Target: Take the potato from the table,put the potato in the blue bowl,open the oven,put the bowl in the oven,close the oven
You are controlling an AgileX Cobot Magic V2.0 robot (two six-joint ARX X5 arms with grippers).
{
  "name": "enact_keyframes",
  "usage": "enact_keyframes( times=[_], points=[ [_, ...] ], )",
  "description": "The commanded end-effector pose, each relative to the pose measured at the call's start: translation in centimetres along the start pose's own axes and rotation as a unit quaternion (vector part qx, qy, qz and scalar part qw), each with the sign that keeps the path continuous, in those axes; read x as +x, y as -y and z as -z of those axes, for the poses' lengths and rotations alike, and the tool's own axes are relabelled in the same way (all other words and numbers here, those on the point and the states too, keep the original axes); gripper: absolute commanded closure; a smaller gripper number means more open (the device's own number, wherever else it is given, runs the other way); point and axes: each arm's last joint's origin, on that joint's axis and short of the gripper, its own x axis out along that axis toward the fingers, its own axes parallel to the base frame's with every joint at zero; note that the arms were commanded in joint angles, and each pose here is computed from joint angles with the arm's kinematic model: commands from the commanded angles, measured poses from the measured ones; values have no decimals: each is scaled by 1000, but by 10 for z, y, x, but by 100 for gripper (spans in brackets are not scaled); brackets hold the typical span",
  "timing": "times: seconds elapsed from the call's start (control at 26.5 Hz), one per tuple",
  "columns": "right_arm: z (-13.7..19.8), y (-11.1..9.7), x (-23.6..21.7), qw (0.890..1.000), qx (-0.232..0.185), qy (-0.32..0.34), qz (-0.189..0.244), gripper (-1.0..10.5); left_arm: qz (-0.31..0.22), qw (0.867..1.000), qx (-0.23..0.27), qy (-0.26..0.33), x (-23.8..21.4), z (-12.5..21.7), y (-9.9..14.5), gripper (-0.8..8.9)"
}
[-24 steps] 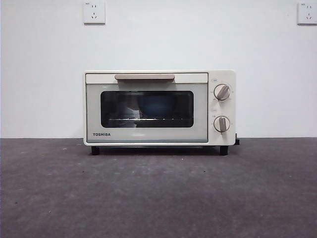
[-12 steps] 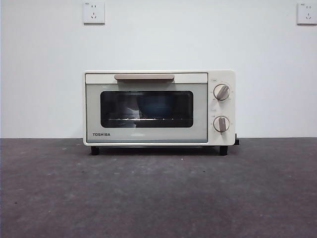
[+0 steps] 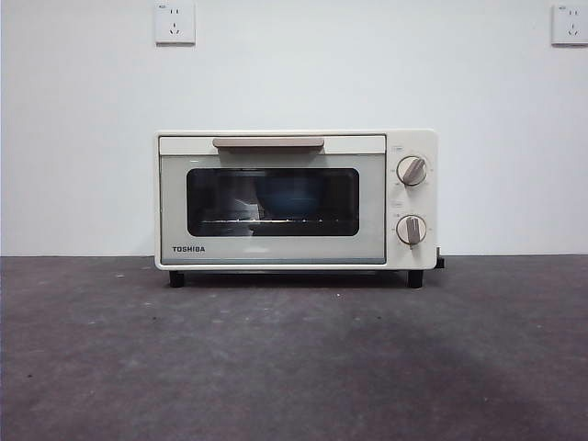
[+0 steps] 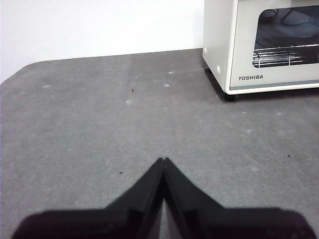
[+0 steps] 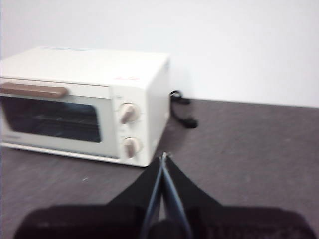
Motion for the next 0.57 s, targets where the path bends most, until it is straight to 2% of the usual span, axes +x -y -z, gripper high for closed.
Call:
enact_keyframes(
  times=[0.04, 0.23, 0.42, 0.57],
  points=[
    [21, 2, 3, 999, -15, 41, 25, 946, -3, 1000, -4, -1, 1, 2, 0, 817],
    [67, 5, 7, 996, -10, 71, 53, 946, -3, 1000, -4, -1, 1, 2, 0, 818],
    [102, 7, 6, 996, 28, 53, 73, 946, -3, 1000, -4, -1, 1, 2, 0, 817],
    [117, 6, 4, 996, 31, 44, 76, 946, -3, 1000, -4, -1, 1, 2, 0, 818]
  ],
)
